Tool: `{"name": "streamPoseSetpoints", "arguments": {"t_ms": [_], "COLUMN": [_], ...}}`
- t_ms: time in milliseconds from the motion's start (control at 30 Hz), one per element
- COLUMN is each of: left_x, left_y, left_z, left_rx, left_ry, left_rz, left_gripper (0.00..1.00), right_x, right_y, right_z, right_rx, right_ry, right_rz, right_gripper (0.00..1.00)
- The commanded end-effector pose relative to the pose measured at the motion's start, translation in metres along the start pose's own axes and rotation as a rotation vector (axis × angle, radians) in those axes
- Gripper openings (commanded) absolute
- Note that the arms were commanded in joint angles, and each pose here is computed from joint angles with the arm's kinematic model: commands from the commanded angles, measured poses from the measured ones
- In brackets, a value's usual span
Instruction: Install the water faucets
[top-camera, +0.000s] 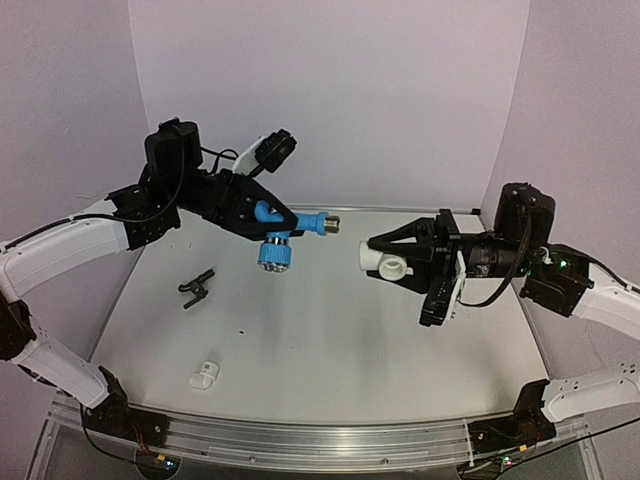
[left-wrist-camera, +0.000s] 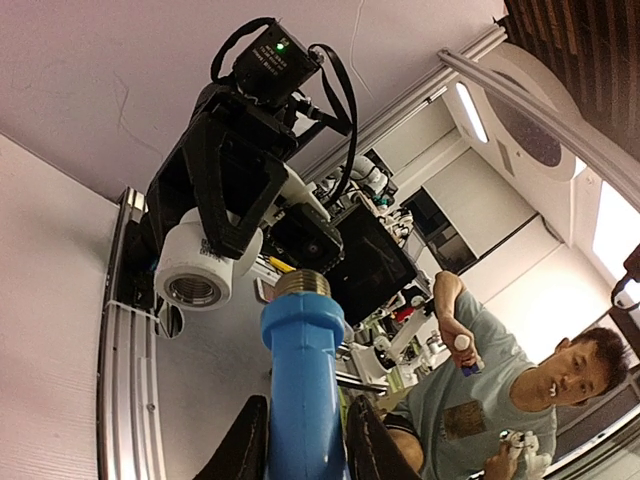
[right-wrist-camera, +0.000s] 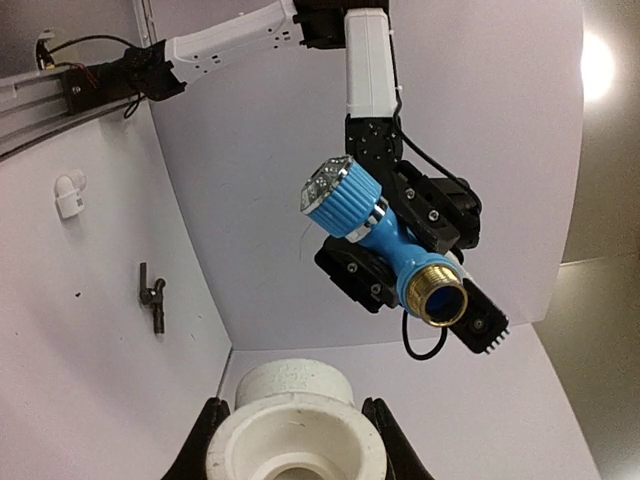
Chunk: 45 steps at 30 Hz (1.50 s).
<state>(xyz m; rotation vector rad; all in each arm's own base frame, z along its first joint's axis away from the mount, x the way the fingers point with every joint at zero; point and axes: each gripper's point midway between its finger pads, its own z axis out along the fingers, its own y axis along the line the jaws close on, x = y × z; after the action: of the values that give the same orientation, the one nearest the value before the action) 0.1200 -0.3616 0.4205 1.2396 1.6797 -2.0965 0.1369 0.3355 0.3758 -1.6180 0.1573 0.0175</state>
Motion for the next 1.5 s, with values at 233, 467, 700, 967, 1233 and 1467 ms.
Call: {"name": "streamPoseSetpoints", "arguments": {"t_ms": [233,467,700,967,1233,1467], "left_x": [0.005,0.014,0.015,0.016,0.016,0.010], "left_y": [-0.002,0.012,0.017,0.019,0.028,0.034], "left_z": [0.002,0.008,0.015,0.020,0.021,0.021], "left_rx": [0.083,0.091,0.100,0.099,0.061,0.030], "left_ry": [0.012,0.040,0.059,0.071,0.058,0.031], "left_rz": [-0.085,-0.153,-0.166,-0.171,-0.190,-0.192], "left_gripper": [0.00,0.00,0.00,0.00,0.00,0.00], "right_x": [-0.010,-0.009,-0.010,-0.007,-0.008,-0.012], "right_y": [-0.017,-0.019,-0.018,-0.009,-0.008,-0.007], "right_z": [-0.006,-0.004,0.000,0.006,0.008,0.007], "right_rx": [0.149,0.181,0.190,0.169,0.168,0.168], "right_ry": [-0.015,-0.006,-0.020,-0.032,-0.043,-0.057], "right_rz": [-0.439,-0.506,-0.567,-0.602,-0.622,-0.632], "right_gripper": [0.00,0.00,0.00,0.00,0.00,0.00]}}
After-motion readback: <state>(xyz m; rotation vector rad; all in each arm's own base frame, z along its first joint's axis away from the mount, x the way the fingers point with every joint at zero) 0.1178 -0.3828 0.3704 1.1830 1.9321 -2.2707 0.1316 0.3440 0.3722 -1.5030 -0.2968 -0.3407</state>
